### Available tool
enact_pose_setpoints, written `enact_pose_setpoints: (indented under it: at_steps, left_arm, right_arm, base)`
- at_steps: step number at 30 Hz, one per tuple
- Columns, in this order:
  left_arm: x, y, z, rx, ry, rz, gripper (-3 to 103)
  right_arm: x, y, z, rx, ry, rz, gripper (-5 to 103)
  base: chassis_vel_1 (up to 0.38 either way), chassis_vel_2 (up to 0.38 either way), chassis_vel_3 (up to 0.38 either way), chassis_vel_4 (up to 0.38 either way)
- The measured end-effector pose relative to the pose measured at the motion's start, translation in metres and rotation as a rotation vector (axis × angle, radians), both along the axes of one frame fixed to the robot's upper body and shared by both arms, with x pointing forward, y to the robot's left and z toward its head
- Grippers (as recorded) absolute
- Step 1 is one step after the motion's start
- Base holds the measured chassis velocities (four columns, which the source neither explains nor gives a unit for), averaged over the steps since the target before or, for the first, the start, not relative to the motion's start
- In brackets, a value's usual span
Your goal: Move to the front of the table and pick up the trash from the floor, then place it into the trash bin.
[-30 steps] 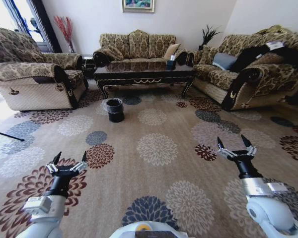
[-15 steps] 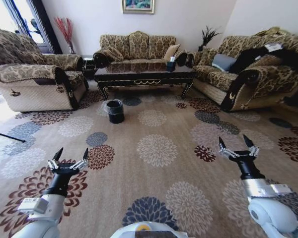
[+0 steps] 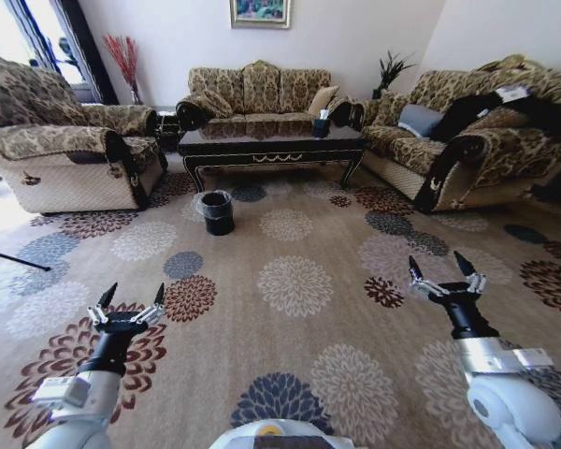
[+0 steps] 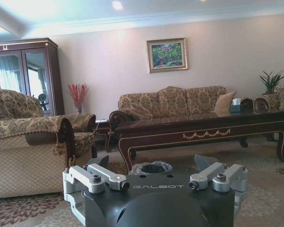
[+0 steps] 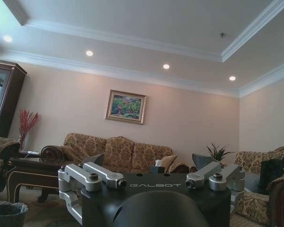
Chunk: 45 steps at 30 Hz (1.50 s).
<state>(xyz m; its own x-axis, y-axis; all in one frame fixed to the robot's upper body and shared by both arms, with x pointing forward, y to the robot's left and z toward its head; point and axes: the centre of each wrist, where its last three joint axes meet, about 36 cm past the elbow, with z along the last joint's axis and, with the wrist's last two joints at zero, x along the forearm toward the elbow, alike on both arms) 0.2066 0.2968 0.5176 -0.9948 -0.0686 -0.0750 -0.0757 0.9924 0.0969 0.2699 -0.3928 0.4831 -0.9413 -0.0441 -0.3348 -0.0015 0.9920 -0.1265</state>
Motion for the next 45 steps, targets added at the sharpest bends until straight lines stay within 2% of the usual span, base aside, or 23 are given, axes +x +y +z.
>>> enact_pose_setpoints:
  at_steps: [16, 28, 36, 45]
  left_arm:
    - [0.001, -0.001, 0.0, -0.03, 0.003, 0.008, 100]
    - [0.005, -0.001, 0.002, -0.031, -0.011, -0.006, 100]
    - [0.034, 0.016, -0.017, -0.006, -0.003, -0.034, 100]
    - [0.047, 0.014, -0.025, -0.023, -0.017, -0.06, 100]
  right_arm:
    - [0.0, 0.0, 0.0, 0.0, 0.0, -0.001, 100]
    - [0.0, 0.0, 0.0, 0.0, 0.001, -0.001, 100]
    - [0.0, 0.0, 0.0, 0.0, 0.001, -0.001, 100]
    - [0.0, 0.0, 0.0, 0.0, 0.001, -0.001, 100]
  base:
    - [0.0, 0.0, 0.0, 0.0]
    - [0.0, 0.0, 0.0, 0.0]
    - [0.0, 0.0, 0.0, 0.0]
    - [0.0, 0.0, 0.0, 0.0]
